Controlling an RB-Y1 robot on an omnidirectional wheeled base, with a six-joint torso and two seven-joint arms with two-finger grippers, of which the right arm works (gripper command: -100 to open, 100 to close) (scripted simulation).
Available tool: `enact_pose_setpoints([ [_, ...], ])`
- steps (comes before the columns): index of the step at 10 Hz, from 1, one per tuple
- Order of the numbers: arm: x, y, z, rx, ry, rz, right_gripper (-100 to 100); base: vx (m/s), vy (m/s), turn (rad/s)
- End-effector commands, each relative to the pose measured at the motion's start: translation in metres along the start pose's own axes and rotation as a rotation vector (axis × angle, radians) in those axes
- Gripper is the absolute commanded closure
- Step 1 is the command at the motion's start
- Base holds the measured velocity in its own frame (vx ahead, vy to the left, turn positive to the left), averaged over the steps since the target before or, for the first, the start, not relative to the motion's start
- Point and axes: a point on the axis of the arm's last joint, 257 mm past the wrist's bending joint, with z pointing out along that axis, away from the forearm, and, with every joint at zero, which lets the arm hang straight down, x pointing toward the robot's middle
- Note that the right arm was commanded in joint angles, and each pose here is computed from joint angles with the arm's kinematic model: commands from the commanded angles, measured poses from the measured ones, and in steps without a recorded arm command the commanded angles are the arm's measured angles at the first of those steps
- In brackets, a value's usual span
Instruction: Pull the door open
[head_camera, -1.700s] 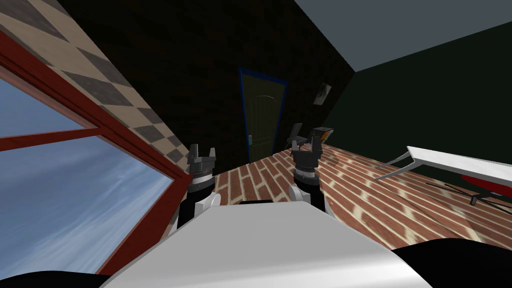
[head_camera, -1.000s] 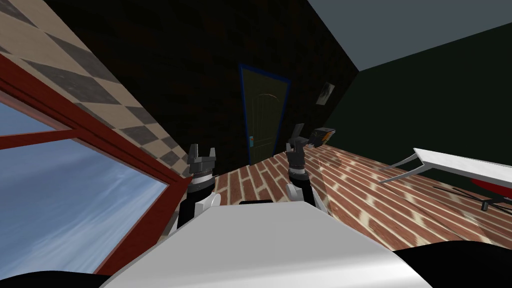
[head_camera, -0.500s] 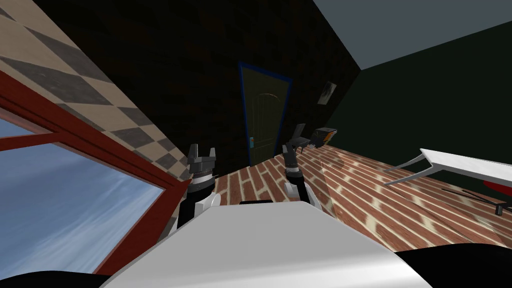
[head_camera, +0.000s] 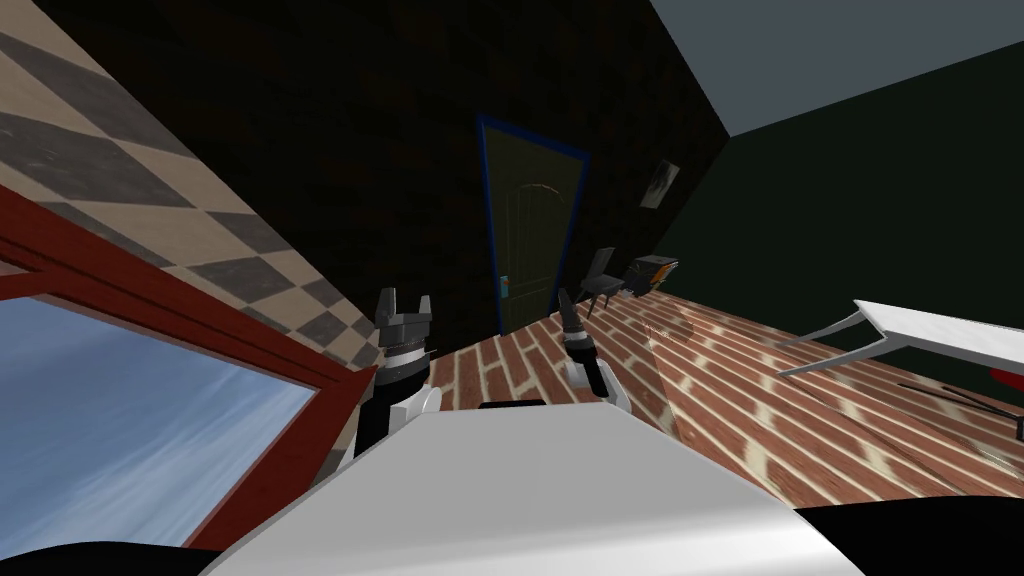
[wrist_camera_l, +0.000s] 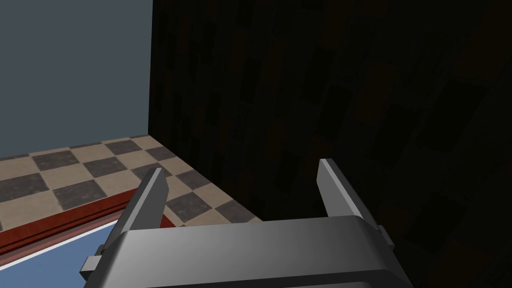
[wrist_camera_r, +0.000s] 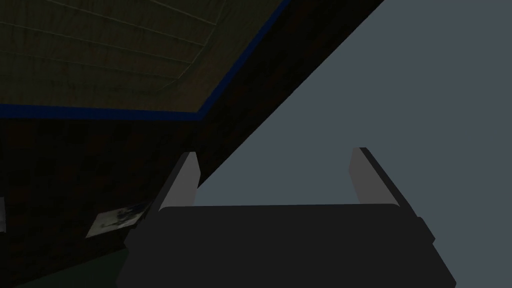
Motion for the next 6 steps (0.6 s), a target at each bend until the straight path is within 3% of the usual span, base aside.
enact_pose_setpoints([
  [1, 0.01, -0.015, 0.0003, 0.021, 0.027, -0.047, -100, 0.081, 0.018, 0.0],
  [5, 0.037, -0.052, 0.0001, 0.071, 0.099, -0.163, -100, 0.097, 0.026, 0.002],
  [6, 0.037, -0.053, -0.0004, 0.073, 0.1, -0.163, -100, 0.063, 0.017, 0.004],
])
